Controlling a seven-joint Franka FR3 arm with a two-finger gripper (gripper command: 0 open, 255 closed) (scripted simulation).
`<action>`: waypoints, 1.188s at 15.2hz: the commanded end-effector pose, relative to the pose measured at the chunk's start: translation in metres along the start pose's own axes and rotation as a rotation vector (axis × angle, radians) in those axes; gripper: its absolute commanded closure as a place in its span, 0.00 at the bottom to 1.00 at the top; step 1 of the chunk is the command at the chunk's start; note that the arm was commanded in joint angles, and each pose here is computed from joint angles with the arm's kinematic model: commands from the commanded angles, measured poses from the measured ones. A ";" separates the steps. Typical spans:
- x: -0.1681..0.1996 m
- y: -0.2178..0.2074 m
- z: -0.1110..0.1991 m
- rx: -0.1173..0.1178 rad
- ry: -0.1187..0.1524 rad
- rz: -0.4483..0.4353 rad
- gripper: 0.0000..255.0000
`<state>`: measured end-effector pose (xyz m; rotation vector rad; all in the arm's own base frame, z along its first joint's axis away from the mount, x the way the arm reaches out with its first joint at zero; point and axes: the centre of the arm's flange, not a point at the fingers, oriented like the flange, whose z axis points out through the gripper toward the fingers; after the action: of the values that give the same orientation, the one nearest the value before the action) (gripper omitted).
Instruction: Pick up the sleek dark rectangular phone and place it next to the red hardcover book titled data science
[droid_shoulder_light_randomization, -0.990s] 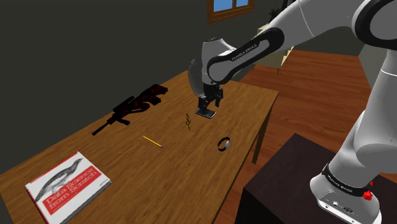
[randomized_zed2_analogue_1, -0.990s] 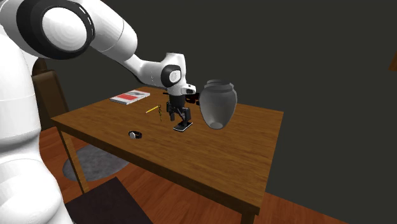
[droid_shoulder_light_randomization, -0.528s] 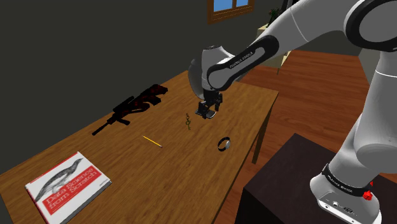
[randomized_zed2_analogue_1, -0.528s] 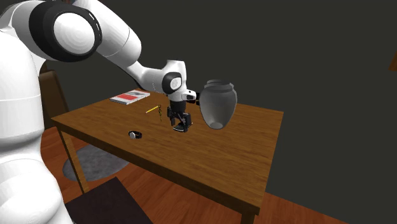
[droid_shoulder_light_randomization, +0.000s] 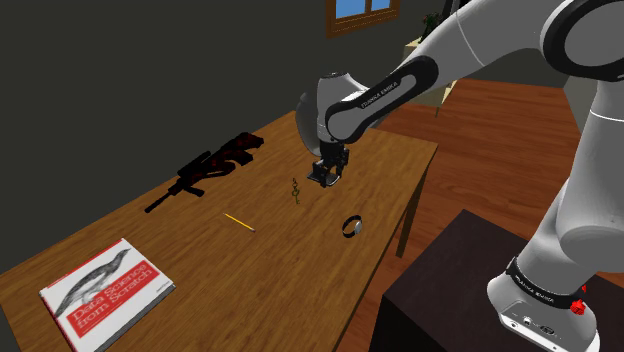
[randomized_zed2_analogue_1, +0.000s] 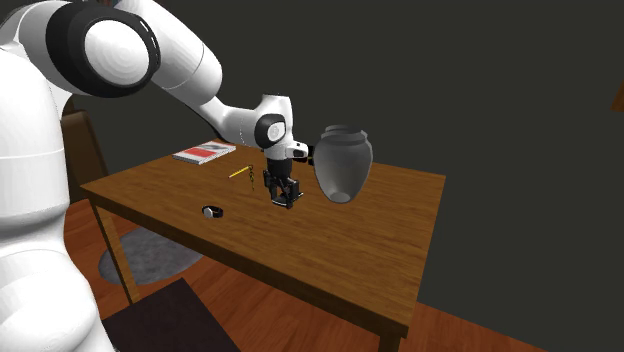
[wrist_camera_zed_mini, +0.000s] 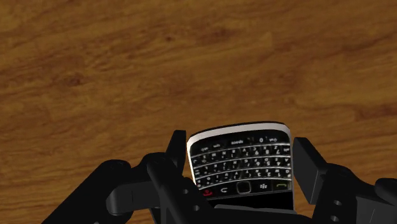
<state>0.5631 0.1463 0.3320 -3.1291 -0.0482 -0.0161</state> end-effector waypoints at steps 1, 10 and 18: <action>0.000 0.000 0.000 0.000 0.000 0.000 1.00; 0.000 0.000 -0.016 0.000 0.000 0.000 1.00; 0.001 -0.001 -0.058 0.000 0.000 0.000 1.00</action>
<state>0.5635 0.1466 0.3845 -3.1291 -0.0479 -0.0166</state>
